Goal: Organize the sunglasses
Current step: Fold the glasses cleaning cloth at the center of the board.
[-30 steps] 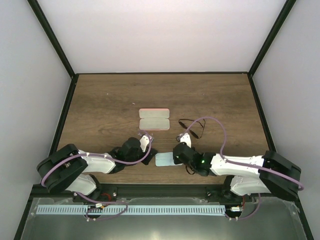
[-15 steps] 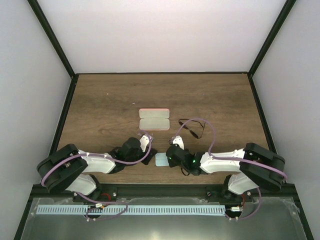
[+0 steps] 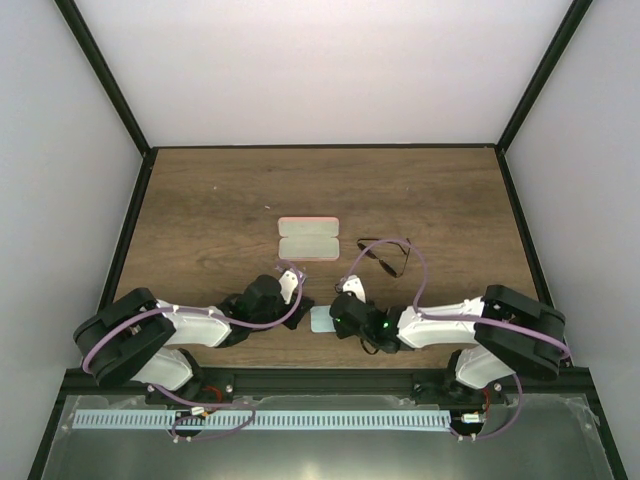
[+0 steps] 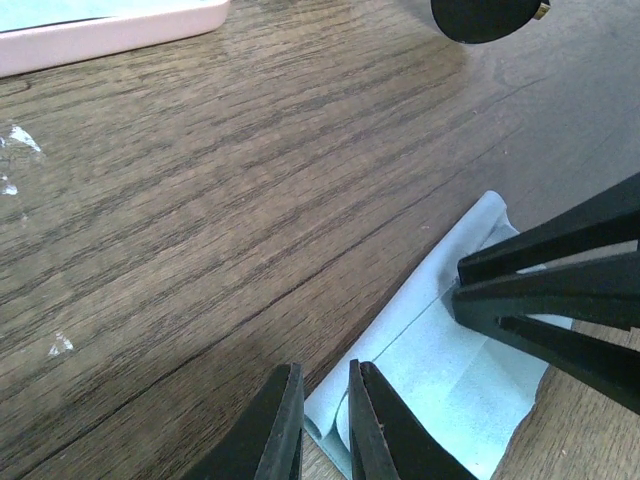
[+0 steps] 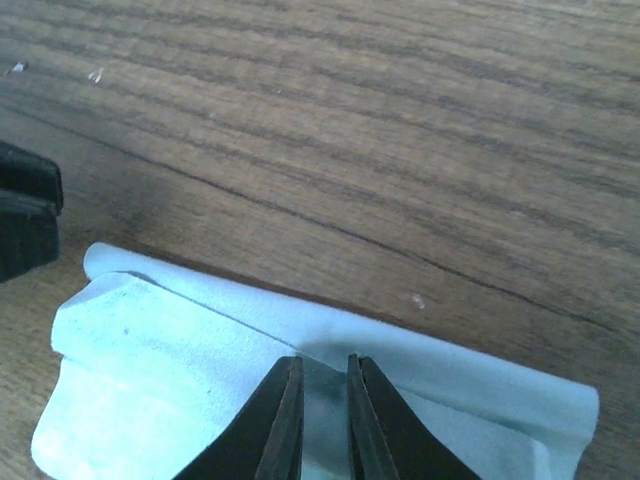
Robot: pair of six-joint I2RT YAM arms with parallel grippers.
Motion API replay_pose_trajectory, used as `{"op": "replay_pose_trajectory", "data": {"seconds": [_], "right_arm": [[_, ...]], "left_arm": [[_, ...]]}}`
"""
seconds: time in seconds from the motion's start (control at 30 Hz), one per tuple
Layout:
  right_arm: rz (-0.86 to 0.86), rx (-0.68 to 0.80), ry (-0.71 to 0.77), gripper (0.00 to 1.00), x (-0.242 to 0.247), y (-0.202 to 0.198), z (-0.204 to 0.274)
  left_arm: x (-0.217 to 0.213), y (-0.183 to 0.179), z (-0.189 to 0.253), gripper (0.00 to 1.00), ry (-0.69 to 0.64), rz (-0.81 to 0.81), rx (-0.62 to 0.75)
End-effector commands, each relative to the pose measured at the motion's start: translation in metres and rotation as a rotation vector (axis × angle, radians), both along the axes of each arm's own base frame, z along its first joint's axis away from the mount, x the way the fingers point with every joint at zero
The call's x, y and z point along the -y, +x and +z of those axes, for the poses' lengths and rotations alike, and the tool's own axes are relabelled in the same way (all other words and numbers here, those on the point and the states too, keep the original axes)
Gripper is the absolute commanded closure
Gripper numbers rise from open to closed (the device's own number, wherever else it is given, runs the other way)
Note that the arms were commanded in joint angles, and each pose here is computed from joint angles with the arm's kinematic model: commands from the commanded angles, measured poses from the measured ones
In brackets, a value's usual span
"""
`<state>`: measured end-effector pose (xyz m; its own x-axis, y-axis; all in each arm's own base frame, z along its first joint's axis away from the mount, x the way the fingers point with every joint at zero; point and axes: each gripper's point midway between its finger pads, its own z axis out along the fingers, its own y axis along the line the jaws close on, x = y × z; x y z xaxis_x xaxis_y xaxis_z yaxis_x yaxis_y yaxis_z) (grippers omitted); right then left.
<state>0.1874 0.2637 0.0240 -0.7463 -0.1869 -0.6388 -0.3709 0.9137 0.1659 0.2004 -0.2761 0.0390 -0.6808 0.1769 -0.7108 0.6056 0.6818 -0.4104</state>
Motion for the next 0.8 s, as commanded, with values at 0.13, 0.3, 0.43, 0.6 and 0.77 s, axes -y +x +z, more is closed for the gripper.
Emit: {"op": "replay_pose_trajectory", "data": {"seconds": [0.13, 0.3, 0.43, 0.6, 0.77], "right_arm": [[0.009, 0.01, 0.019, 0.87, -0.014, -0.011, 0.008], [0.007, 0.007, 0.009, 0.87, -0.014, -0.02, 0.005], [0.004, 0.017, 0.015, 0.87, -0.015, -0.021, 0.01], [-0.004, 0.038, 0.025, 0.87, -0.012, -0.022, 0.021], [-0.028, 0.078, 0.052, 0.87, -0.007, -0.018, 0.035]], "left_arm": [[-0.003, 0.0, -0.001, 0.83, -0.002, 0.022, -0.004], [-0.003, 0.0, -0.003, 0.83, -0.004, 0.028, -0.011], [-0.004, 0.001, -0.004, 0.83, -0.002, 0.032, -0.01], [-0.003, 0.002, -0.003, 0.83, 0.004, 0.033, -0.003], [0.002, 0.007, -0.004, 0.83, 0.014, 0.032, -0.001]]}}
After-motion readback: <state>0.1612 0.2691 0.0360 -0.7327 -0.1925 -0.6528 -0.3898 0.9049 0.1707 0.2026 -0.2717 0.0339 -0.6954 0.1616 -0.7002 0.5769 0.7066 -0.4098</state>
